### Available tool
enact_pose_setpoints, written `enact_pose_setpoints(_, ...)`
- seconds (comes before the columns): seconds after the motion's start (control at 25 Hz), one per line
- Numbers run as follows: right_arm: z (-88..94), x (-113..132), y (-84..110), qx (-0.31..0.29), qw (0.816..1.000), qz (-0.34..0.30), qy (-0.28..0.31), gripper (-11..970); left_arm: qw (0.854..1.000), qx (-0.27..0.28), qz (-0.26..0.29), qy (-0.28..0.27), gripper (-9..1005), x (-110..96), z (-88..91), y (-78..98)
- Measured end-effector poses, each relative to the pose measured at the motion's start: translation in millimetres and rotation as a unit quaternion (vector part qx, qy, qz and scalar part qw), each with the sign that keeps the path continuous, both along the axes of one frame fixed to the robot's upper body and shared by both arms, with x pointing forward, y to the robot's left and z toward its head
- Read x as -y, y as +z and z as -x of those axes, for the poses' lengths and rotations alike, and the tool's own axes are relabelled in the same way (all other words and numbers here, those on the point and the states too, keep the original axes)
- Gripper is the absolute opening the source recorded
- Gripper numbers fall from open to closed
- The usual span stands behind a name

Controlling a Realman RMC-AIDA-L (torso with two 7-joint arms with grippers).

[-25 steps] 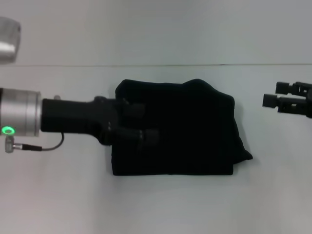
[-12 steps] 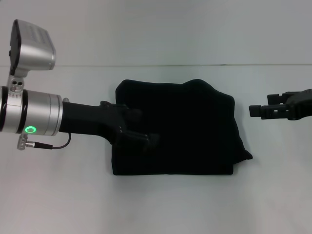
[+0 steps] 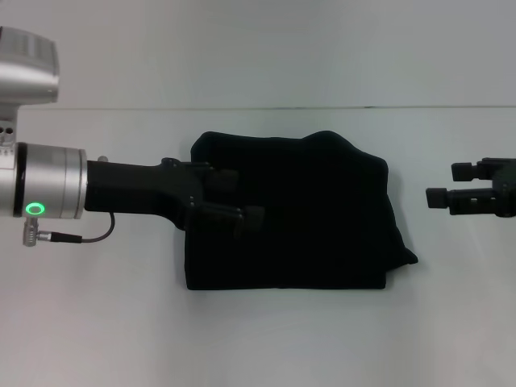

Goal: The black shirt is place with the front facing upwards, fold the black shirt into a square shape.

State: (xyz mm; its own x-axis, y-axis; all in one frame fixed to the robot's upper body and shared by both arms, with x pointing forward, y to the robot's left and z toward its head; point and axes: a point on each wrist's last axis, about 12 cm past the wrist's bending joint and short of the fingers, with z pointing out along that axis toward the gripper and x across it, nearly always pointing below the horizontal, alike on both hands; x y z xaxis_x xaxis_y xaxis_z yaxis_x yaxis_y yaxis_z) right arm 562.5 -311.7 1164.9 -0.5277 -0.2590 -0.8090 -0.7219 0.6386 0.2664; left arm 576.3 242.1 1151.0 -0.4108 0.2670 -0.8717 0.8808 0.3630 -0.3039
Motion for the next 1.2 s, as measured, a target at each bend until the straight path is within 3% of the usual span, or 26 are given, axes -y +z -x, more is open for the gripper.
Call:
enact_pose_setpoints(0.36, 15.2, 17.3, -12.4, 0.002, 1.000, 0.003, 0.015, 868, 1.000, -0.022, 0.015, -0.007, 909, -8.1, -5.3, -8.5)
enact_pose_setpoints(0.88, 11.9, 15.8, -12.0, 0.001, 1.000, 0.003, 0.013, 868, 1.000, -0.023, 0.012, -0.003, 909, -7.3, -5.1, -11.7)
enact_pose_setpoints(1.2, 9.1, 14.1, -12.0, 0.002, 1.000, -0.004, 0.014, 868, 0.999, -0.031, -0.035, 0.025, 909, -8.7, -12.7, -20.4)
